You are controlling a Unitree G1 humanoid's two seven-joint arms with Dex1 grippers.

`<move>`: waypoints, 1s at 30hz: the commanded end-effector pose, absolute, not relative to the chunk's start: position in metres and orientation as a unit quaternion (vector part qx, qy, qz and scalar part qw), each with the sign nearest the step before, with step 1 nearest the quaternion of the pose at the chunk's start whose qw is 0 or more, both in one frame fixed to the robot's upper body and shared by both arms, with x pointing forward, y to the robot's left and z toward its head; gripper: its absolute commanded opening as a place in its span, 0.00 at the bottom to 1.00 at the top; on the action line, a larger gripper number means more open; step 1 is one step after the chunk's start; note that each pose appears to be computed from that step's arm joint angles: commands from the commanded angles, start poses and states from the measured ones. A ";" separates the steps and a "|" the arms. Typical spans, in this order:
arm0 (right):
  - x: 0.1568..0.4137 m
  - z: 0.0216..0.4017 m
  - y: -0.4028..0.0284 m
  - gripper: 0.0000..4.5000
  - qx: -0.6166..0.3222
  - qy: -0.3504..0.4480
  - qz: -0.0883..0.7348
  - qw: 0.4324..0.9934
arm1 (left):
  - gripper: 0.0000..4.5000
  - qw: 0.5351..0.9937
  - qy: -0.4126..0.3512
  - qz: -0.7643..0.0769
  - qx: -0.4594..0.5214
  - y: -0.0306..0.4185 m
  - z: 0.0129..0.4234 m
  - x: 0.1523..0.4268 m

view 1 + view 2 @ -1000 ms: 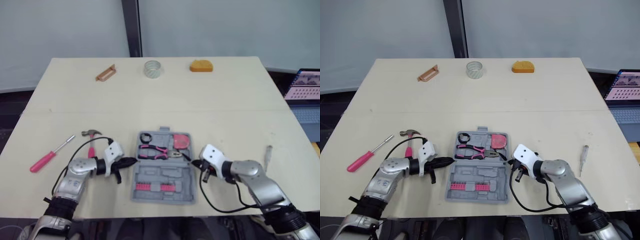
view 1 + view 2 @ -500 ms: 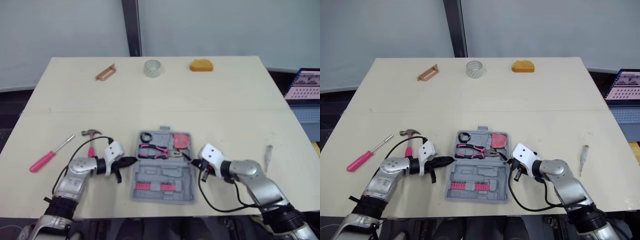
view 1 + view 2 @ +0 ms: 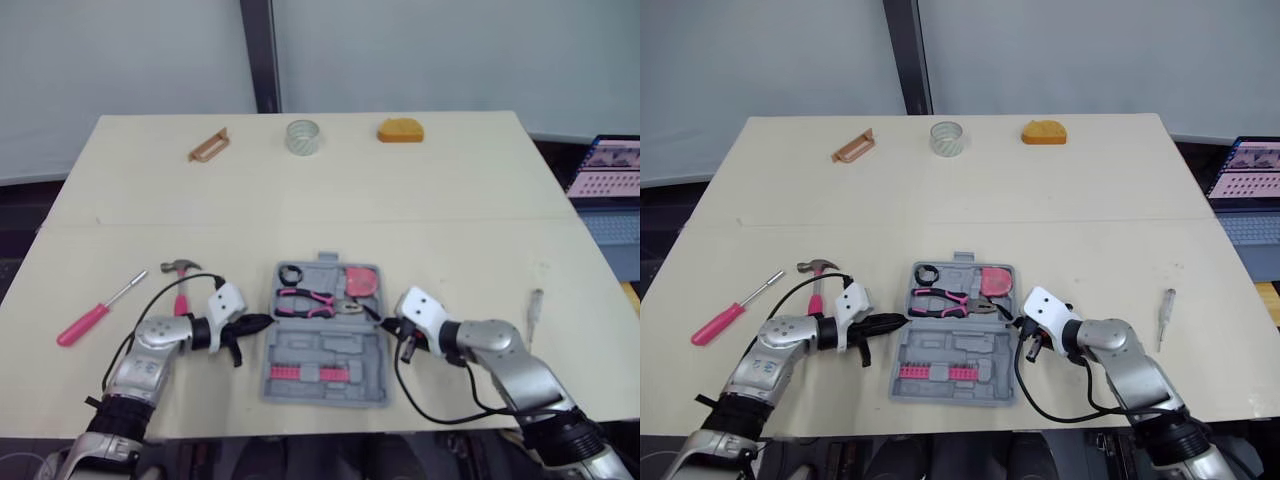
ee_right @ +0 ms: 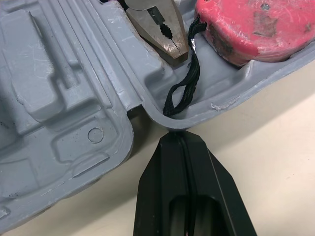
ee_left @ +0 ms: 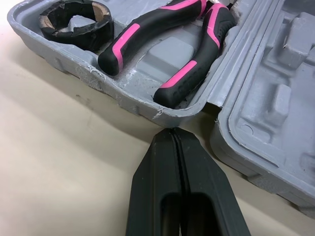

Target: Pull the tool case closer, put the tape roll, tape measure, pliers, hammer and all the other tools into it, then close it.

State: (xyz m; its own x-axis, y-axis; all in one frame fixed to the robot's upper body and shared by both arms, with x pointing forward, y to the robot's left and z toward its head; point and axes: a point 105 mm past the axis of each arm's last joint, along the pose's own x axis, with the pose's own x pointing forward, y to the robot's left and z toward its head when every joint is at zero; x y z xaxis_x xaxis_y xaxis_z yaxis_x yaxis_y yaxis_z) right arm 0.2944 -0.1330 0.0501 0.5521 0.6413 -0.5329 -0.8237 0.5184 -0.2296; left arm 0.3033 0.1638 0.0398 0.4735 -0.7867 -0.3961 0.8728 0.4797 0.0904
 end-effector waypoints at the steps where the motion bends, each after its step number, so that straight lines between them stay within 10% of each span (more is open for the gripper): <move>1: 0.297 0.058 -0.128 0.00 -0.235 0.176 0.433 0.852 | 0.01 0.848 0.147 -0.487 0.146 0.167 0.044 0.302; 20: 0.275 0.072 -0.173 0.00 -0.235 0.197 0.409 0.860 | 0.01 0.844 0.140 -0.508 0.103 0.192 0.078 0.264; 30: 0.211 0.090 -0.177 0.00 -0.162 0.231 0.458 0.843 | 0.01 0.834 0.143 -0.526 0.085 0.214 0.114 0.202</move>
State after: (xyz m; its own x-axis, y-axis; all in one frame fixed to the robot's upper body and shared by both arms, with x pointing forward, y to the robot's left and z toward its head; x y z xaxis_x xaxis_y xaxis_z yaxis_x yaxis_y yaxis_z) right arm 0.2159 -0.1794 0.0789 0.4825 0.6753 -0.5578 -0.8313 0.5536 -0.0489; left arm 0.2081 0.2144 0.1050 0.4055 -0.8442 -0.3507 0.8973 0.4408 -0.0238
